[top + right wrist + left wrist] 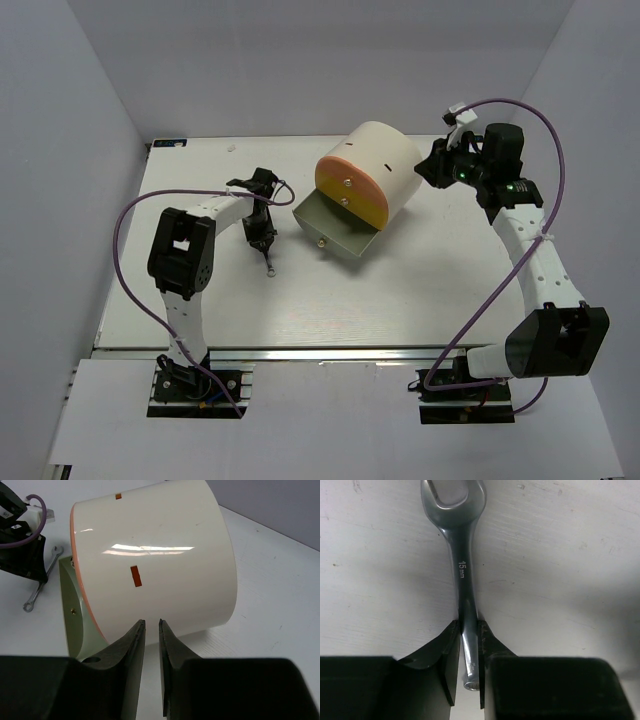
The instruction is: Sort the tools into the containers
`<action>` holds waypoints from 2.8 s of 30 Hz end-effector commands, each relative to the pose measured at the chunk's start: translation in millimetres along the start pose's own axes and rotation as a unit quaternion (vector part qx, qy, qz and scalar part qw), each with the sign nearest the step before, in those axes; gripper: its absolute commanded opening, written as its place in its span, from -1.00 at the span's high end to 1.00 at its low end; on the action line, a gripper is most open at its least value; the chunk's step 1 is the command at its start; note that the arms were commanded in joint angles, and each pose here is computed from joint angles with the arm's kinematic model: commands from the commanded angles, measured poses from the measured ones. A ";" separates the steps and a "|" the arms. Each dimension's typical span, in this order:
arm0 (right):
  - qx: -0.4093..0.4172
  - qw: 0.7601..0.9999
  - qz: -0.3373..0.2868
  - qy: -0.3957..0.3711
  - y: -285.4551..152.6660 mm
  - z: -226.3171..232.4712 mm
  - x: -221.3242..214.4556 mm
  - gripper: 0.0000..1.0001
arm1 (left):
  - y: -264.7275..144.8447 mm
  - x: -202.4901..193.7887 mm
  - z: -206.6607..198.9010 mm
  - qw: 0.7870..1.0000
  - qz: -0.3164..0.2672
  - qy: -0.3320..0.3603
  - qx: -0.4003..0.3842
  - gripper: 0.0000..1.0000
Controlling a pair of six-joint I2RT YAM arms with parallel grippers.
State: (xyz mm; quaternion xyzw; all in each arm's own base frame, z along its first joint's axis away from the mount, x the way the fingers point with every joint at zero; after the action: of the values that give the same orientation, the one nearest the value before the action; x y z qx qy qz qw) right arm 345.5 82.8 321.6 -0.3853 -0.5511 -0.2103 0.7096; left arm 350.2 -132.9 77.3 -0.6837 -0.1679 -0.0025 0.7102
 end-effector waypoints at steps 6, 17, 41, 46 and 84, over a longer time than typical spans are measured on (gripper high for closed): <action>-0.005 0.999 -0.036 -0.022 -13.0 2.2 17.2 0.54 | 56.8 -45.8 35.9 0.991 0.080 0.030 0.104 1.00; -0.006 0.999 -0.037 -0.019 -14.4 0.7 17.4 0.54 | 5.4 -14.8 24.3 0.998 0.005 0.013 0.055 1.00; -0.004 0.999 -0.031 -0.015 -13.3 0.6 13.4 0.53 | -45.1 5.0 14.6 0.999 -0.047 -0.013 0.002 1.00; -0.004 0.999 -0.031 -0.016 -13.1 0.5 12.8 0.53 | -52.6 7.1 14.6 0.998 -0.055 -0.016 -0.002 1.00; -0.001 1.000 -0.029 -0.012 -13.4 2.5 6.2 0.54 | -115.8 18.7 1.1 0.991 -0.083 -0.056 -0.089 1.00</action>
State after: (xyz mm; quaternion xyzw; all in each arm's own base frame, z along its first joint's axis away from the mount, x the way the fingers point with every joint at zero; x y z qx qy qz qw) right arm 340.6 77.1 316.3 -0.3880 -0.5455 -0.2129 0.7117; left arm 338.5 -130.5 152.4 -0.7028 -0.2236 -0.0158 0.6751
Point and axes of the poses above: each gripper's point midway between its finger pads, its own y axis out along the fingers, its own z axis along the line the jaws close on, x = y × z, the point moved 7 cm from there along -y, back along the fingers, and after that the axes turned 1 degree about y, right-handed, at the moved point
